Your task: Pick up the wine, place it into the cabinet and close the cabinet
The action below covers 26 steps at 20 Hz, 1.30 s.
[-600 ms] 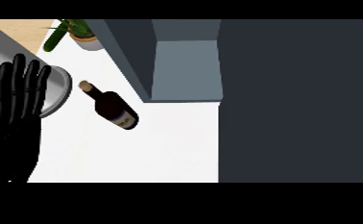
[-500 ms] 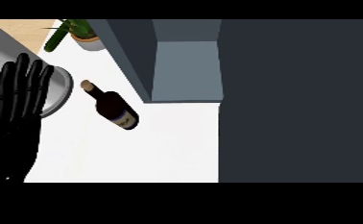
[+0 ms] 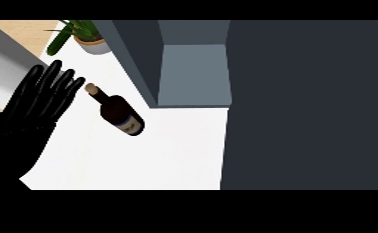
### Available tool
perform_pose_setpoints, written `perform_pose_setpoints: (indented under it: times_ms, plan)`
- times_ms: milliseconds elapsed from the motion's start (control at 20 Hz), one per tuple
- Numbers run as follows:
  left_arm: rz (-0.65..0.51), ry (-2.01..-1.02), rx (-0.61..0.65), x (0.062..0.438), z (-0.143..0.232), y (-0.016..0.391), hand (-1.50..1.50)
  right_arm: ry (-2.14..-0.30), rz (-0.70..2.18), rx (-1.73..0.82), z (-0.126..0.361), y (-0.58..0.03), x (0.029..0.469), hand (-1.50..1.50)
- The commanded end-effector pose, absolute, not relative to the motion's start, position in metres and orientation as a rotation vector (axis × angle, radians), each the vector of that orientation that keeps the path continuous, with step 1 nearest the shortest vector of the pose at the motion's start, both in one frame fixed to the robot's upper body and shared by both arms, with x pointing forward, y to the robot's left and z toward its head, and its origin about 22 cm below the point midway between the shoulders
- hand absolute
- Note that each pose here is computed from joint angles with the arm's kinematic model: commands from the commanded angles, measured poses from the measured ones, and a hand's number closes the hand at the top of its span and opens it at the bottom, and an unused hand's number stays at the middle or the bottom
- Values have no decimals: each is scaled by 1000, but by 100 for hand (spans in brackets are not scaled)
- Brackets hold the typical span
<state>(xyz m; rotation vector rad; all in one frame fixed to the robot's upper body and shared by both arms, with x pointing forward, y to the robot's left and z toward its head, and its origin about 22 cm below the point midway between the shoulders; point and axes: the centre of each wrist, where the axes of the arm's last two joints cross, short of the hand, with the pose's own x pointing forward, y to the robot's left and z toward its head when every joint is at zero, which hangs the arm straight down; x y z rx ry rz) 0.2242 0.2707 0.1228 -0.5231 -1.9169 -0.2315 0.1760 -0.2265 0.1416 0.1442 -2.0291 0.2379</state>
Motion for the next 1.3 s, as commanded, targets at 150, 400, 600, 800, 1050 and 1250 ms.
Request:
perform_pose_setpoints:
  times_ms: [150, 400, 600, 800, 1050, 1250]
  plan:
    - [-217, -1831, -654, 217, 166, 291, -150, -2005, 277, 195, 182, -225, 144, -150]
    - [-211, -1821, -685, 197, 196, 278, -150, -1997, 277, 199, 216, -219, 130, -150]
    - [-190, -1795, -640, 199, 196, 288, -150, -1998, 255, 213, 229, -215, 125, -150]
    - [-203, -1784, -663, 193, 208, 300, -150, -1988, 270, 222, 240, -211, 130, -150]
    - [-208, -1782, -626, 209, 197, 292, -150, -1979, 267, 181, 254, -217, 123, -150]
    - [-223, -1766, -591, 219, 195, 285, -150, -1986, 276, 186, 257, -212, 129, -150]
